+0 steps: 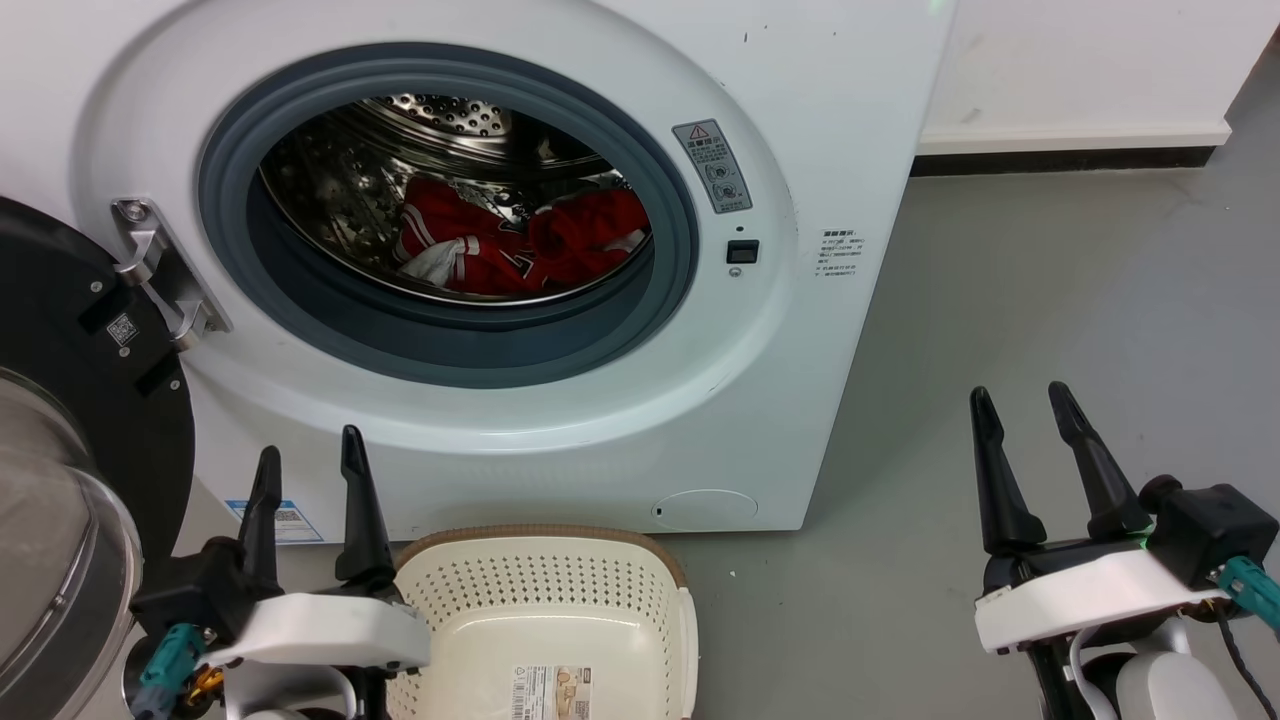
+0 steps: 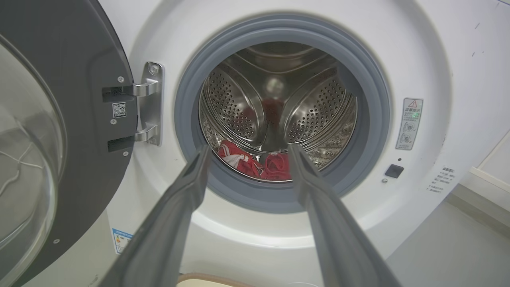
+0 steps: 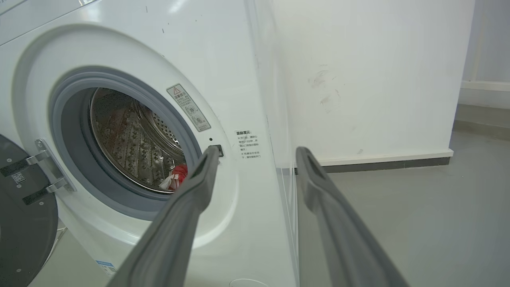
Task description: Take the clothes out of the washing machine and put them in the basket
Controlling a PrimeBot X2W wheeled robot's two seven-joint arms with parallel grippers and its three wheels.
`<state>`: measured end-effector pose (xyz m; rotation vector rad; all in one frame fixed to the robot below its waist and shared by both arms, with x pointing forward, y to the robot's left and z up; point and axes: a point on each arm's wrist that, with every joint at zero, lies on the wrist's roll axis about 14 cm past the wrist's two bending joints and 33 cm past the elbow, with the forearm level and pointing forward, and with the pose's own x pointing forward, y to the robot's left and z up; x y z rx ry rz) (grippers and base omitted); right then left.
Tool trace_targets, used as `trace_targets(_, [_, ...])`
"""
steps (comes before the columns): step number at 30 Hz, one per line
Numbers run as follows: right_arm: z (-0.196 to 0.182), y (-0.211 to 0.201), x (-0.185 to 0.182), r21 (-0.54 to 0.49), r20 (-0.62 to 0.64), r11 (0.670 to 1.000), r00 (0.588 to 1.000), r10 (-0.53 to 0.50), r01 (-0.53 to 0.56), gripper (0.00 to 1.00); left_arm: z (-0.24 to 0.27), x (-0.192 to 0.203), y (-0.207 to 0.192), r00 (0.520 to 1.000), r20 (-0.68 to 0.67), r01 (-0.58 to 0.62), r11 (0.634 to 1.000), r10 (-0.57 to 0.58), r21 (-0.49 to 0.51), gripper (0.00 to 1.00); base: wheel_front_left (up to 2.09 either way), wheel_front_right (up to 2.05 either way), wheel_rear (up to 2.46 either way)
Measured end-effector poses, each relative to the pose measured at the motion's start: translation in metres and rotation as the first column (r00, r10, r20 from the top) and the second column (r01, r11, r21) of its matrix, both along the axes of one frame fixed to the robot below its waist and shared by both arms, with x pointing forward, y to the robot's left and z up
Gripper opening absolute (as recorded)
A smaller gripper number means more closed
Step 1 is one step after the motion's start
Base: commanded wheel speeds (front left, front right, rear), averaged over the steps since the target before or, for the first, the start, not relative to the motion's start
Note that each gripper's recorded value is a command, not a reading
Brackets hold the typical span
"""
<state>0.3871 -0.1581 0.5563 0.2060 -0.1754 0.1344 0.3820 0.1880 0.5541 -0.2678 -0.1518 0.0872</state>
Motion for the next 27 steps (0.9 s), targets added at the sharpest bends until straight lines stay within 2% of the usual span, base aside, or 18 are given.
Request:
trace_targets(14, [0.0, 0.006, -0.003, -0.167, 0.03, 0.986, 1.0, 0.005, 0.0, 1.0, -0.006, -0.005, -0.012, 1.0, -0.003, 0.023, 0.987, -0.023, 0.16, 1.0, 0.0, 0.0, 0.0])
trace_targets(27, [-0.004, 0.007, -0.002, -0.25, 0.041, 0.968, 0.999, 0.004, 0.007, 1.0, 0.0, -0.004, -0.026, 0.997, 0.035, 0.052, 0.966, -0.063, 0.252, 1.0, 0.0, 0.0, 0.0])
